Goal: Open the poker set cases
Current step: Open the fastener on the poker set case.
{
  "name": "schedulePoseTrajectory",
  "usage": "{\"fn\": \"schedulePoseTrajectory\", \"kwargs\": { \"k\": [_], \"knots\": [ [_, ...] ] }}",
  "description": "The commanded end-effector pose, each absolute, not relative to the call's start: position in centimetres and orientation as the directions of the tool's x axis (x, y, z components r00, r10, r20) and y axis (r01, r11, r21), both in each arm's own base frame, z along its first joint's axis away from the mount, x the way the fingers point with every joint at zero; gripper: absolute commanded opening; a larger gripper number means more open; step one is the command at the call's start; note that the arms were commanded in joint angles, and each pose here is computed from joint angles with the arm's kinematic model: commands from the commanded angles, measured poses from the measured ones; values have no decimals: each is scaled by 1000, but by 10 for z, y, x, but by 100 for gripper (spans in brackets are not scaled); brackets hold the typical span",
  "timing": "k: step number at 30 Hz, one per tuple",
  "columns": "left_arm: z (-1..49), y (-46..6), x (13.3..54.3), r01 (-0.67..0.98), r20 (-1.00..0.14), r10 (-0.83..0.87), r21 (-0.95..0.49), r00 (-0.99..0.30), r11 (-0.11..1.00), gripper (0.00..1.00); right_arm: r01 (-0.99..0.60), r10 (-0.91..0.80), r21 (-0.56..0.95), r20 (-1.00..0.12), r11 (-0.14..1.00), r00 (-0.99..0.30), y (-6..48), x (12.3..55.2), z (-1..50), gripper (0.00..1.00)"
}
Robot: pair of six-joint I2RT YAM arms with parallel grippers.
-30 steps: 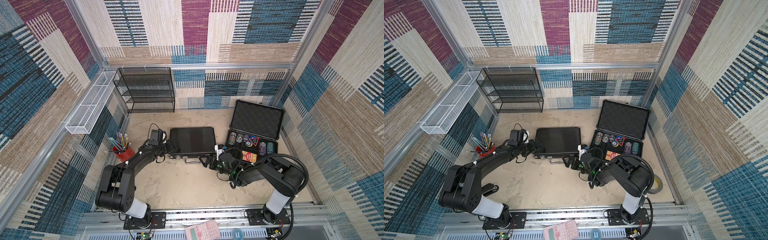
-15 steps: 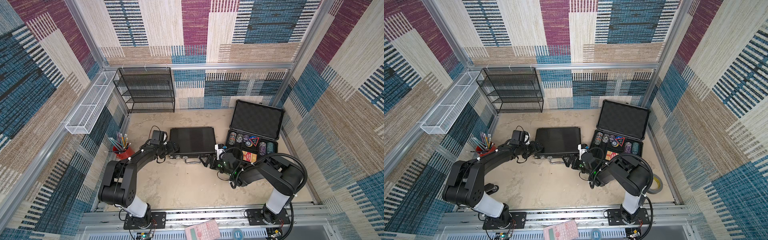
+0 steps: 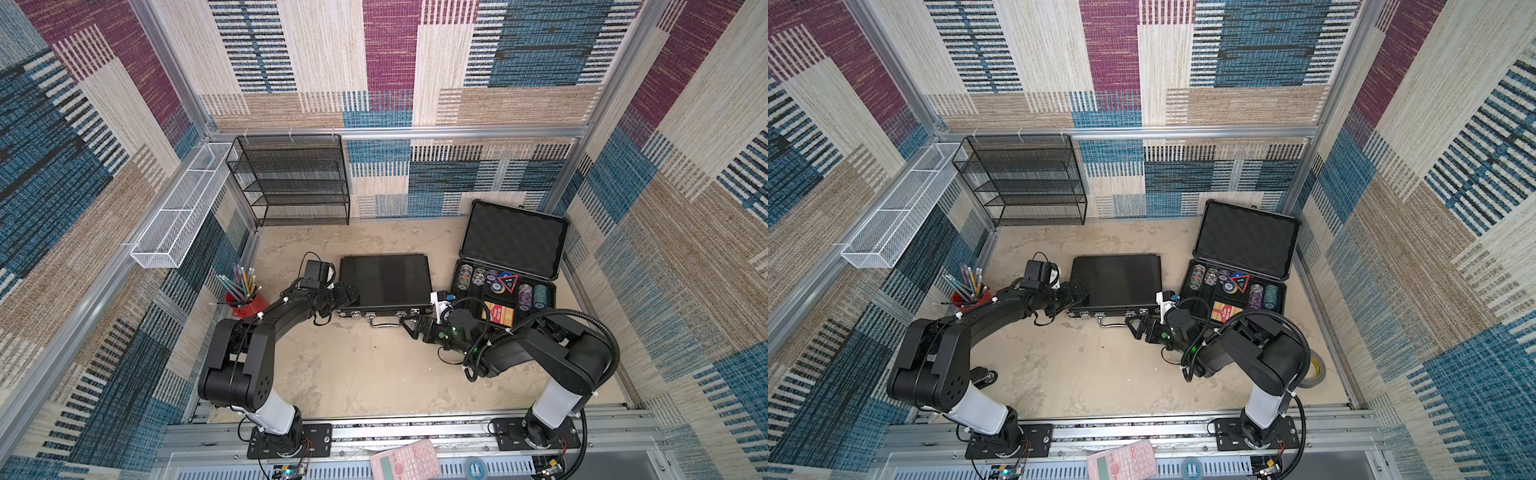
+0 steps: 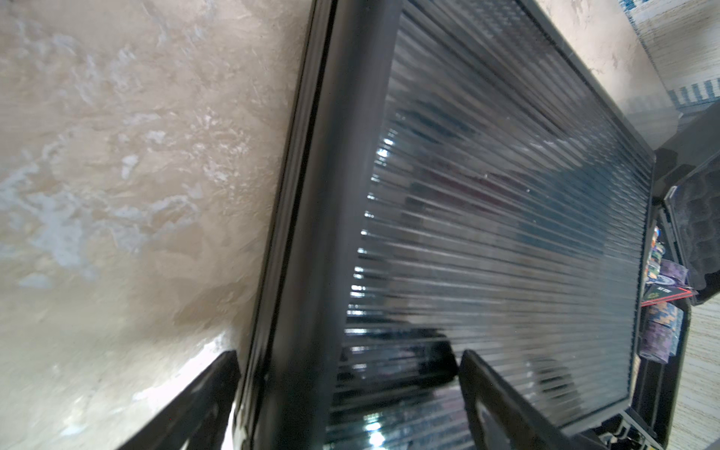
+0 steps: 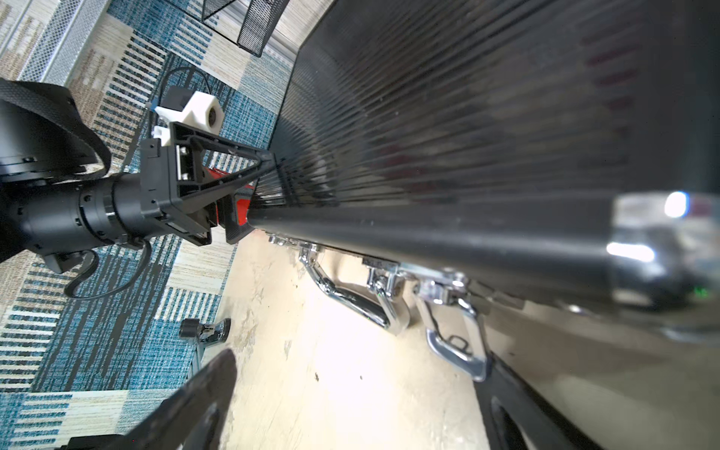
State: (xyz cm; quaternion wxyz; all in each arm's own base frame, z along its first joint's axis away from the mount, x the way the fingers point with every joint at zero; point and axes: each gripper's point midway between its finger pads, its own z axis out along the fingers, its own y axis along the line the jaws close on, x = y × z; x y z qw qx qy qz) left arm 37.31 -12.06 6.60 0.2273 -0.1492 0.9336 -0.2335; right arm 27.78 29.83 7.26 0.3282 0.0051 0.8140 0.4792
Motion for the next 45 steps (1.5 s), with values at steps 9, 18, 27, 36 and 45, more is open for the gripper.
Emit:
{"fn": "schedulePoseTrajectory", "kwargs": {
  "k": [9, 18, 27, 36, 45],
  "knots": [
    [61, -119, 369, -169, -346, -364, -483, -865, 859, 90, -406, 375, 824, -548, 395, -748, 306, 271, 129, 97],
    [62, -119, 369, -176, -348, -376, -489, -859, 854, 89, -342, 365, 805, -542, 485, -758, 304, 282, 118, 99],
    [75, -110, 366, -181, -410, -406, -485, -817, 855, 94, -377, 329, 720, -634, 583, -700, 297, 293, 134, 100],
    [102, -100, 357, -158, -513, -444, -506, -735, 848, 99, -384, 291, 624, -711, 681, -640, 286, 307, 146, 99],
    [109, -102, 341, -135, -539, -421, -491, -730, 861, 99, -292, 275, 544, -732, 787, -623, 270, 337, 145, 100]
  ]
}}
